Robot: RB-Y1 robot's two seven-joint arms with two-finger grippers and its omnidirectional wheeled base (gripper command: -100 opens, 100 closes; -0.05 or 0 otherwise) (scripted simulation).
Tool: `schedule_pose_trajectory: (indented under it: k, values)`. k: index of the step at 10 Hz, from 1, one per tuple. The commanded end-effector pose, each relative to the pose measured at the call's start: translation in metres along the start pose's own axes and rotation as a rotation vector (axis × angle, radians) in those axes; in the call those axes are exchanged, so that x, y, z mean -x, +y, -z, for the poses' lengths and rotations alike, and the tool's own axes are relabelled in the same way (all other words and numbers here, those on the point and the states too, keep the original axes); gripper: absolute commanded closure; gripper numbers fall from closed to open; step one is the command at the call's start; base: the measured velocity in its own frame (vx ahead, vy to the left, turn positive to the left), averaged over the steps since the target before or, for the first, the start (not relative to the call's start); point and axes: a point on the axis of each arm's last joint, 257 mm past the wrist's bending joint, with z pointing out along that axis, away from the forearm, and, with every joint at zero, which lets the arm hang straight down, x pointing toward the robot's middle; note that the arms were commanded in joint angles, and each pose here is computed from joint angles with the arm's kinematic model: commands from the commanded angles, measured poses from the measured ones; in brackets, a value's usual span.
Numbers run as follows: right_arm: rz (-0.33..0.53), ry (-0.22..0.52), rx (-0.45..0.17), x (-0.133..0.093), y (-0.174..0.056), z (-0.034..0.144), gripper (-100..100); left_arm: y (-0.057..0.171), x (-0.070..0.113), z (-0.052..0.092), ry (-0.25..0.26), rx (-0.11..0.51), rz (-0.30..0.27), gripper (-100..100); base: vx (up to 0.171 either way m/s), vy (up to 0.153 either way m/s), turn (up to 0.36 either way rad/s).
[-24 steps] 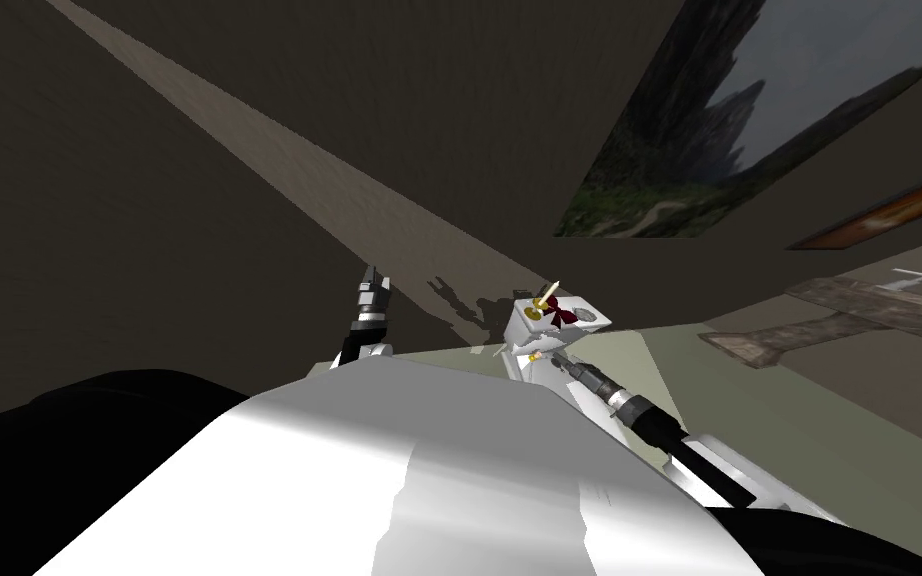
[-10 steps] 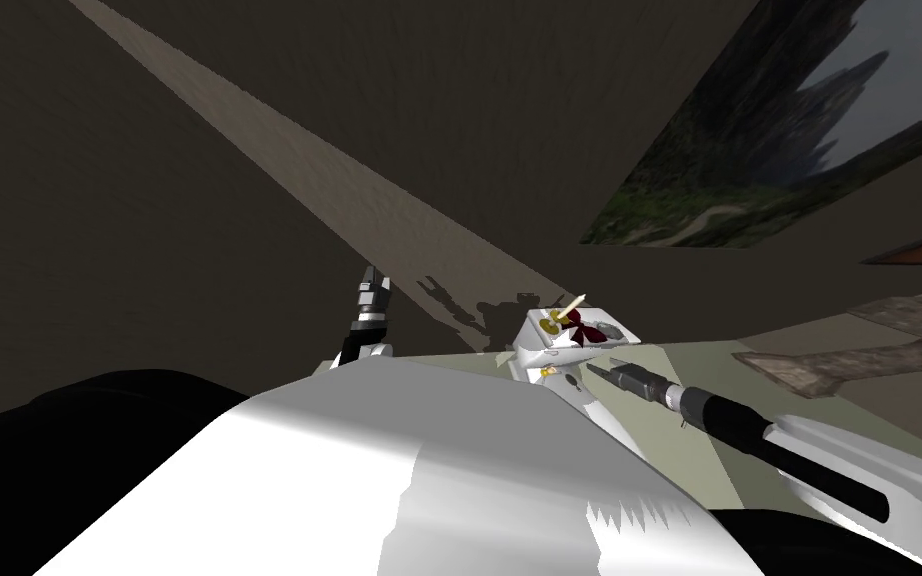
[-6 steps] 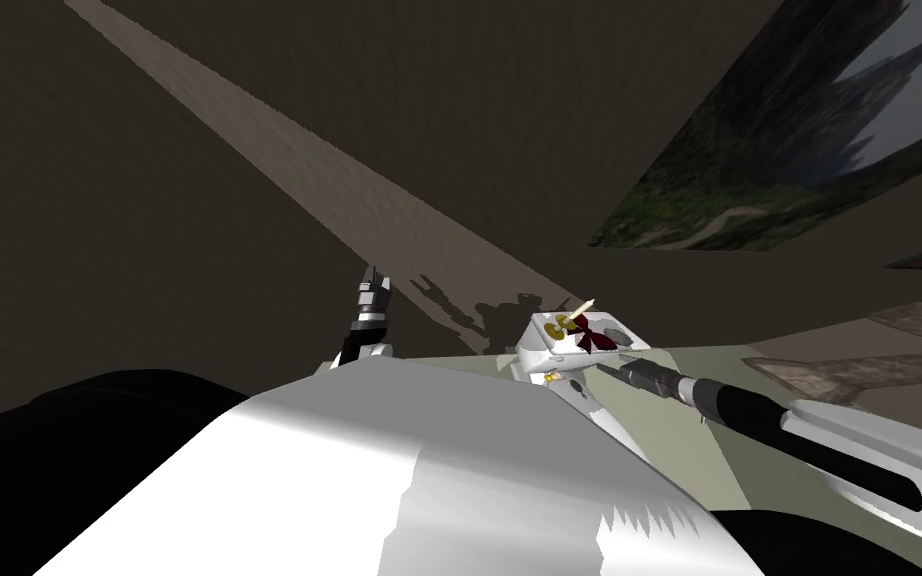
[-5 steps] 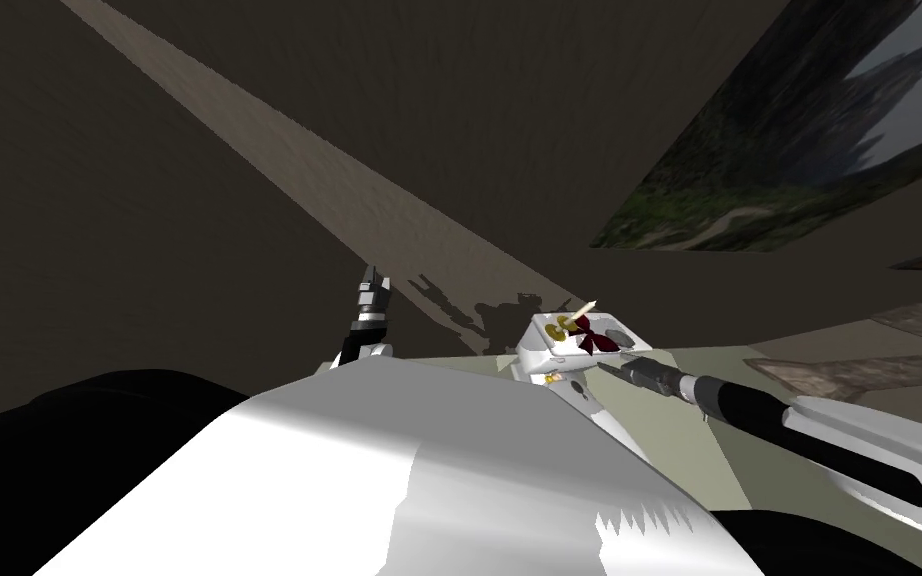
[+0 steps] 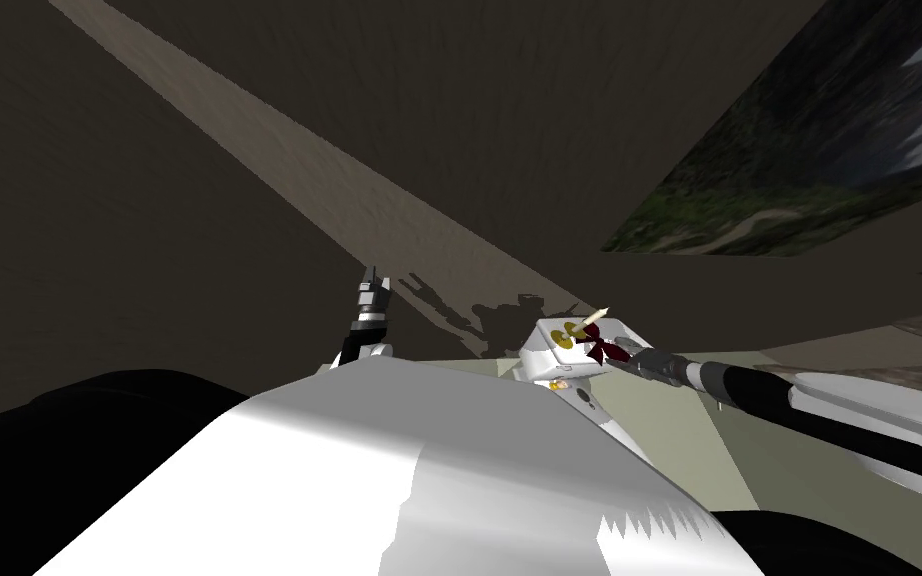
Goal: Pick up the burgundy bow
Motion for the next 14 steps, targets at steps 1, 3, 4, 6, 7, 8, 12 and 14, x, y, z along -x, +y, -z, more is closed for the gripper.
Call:
schedule_pose_trajectory:
  k: [1,3,4,6,7,8,12,14]
  values:
    - [0.04,0.02,-0.004,0.006,-0.007,0.002,-100,0.0,0.0,0.0,0.0,0.0,0.0,0,0.056,0.028,0.02]
    - [0.085,0.041,-0.007,0.012,-0.015,0.003,-100,0.0,0.0,0.0,0.0,0.0,0.0,0,0.058,0.034,0.017]
    - [0.07,0.034,-0.005,0.01,-0.012,0.003,-100,0.0,0.0,0.0,0.0,0.0,0.0,0,0.028,0.019,0.004]
    - [0.058,0.039,-0.015,-0.004,-0.008,0.002,-100,0.0,0.0,0.0,0.0,0.0,0.0,0,0.021,-0.001,0.058]
    - [0.053,0.041,-0.018,-0.01,-0.006,0.002,-100,0.0,0.0,0.0,0.0,0.0,0.0,0,0.064,-0.005,0.111]
    - [0.045,0.043,-0.023,-0.019,-0.003,0.001,-100,0.0,0.0,0.0,0.0,0.0,0.0,0,0.053,-0.011,0.096]
    - [0.048,0.04,-0.023,-0.016,-0.005,0.0,100,0.001,-0.001,0.001,0.001,0.004,0.001,0,0.004,-0.002,0.001]
    - [0.046,0.041,-0.026,-0.017,-0.006,0.001,100,0.001,-0.001,0.001,0.001,0.004,0.001,0,0.0,0.0,0.0]
